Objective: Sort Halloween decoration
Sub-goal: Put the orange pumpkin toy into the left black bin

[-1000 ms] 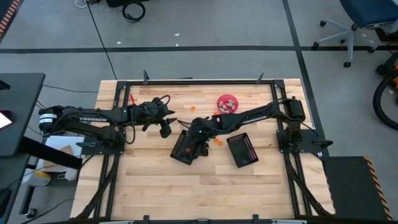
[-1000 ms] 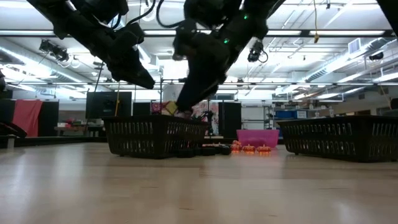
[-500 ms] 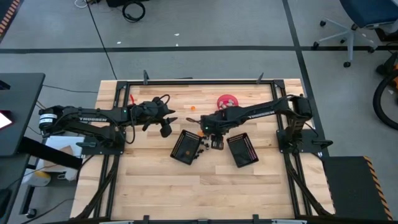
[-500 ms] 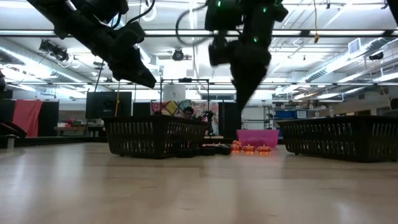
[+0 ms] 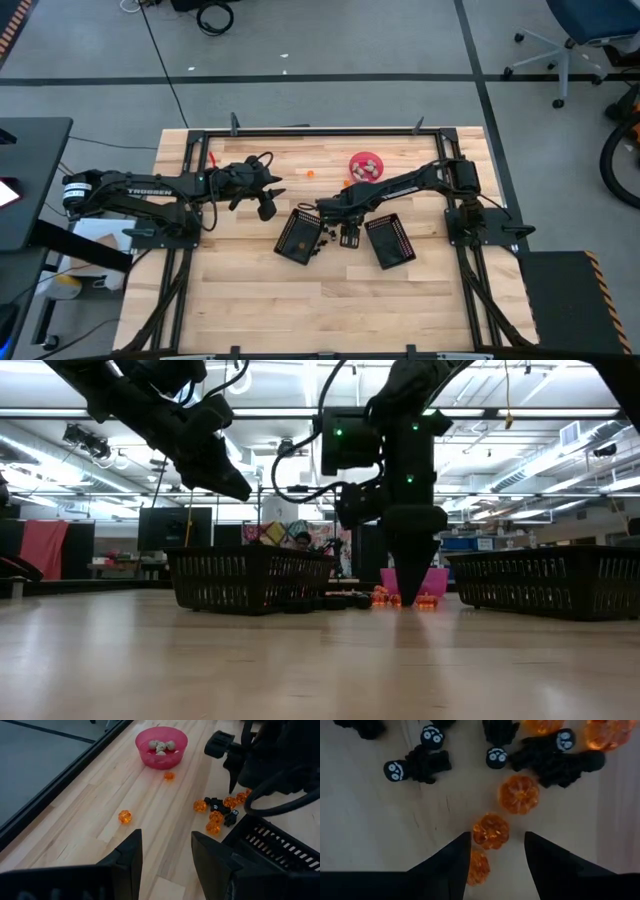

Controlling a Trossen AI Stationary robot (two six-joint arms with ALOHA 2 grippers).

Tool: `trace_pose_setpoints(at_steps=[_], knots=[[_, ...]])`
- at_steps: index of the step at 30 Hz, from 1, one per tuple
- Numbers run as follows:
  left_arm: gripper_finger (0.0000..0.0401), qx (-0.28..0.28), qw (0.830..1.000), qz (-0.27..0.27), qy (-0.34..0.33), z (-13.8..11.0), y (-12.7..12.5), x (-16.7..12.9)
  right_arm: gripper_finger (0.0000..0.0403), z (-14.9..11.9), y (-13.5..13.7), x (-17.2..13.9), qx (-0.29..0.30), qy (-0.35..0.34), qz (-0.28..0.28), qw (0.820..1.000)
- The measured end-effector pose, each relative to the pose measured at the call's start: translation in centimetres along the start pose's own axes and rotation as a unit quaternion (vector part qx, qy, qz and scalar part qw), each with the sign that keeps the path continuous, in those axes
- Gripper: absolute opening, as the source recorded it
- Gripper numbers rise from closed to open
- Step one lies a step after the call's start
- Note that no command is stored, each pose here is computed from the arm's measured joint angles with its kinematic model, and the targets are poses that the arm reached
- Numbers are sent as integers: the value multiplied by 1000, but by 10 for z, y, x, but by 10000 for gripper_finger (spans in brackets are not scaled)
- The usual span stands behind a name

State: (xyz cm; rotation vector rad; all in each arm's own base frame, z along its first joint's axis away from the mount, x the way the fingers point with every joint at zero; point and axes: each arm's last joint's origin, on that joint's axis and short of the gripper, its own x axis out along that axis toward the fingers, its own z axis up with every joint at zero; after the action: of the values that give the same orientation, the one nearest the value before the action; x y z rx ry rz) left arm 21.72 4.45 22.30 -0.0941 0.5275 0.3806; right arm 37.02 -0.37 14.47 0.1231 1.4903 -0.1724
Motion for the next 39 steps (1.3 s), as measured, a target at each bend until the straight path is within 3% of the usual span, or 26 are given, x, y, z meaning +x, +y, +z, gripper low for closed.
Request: trace_pose_setpoints(at_steps=[8, 20, 30, 39], knots=[[142, -1, 1000, 0, 0, 0, 0, 0, 180, 0, 0, 3, -5, -9, 4, 1000], [142, -1, 1000, 0, 0, 0, 0, 0, 98, 1, 1, 3, -23, -19, 8, 1000], [142, -1, 1000, 0, 0, 0, 0, 0, 112, -1, 0, 0, -25, -9, 4, 1000], [142, -1, 1000, 0, 0, 0, 0, 0, 113, -5, 0, -40, -19, -37, 11, 999]])
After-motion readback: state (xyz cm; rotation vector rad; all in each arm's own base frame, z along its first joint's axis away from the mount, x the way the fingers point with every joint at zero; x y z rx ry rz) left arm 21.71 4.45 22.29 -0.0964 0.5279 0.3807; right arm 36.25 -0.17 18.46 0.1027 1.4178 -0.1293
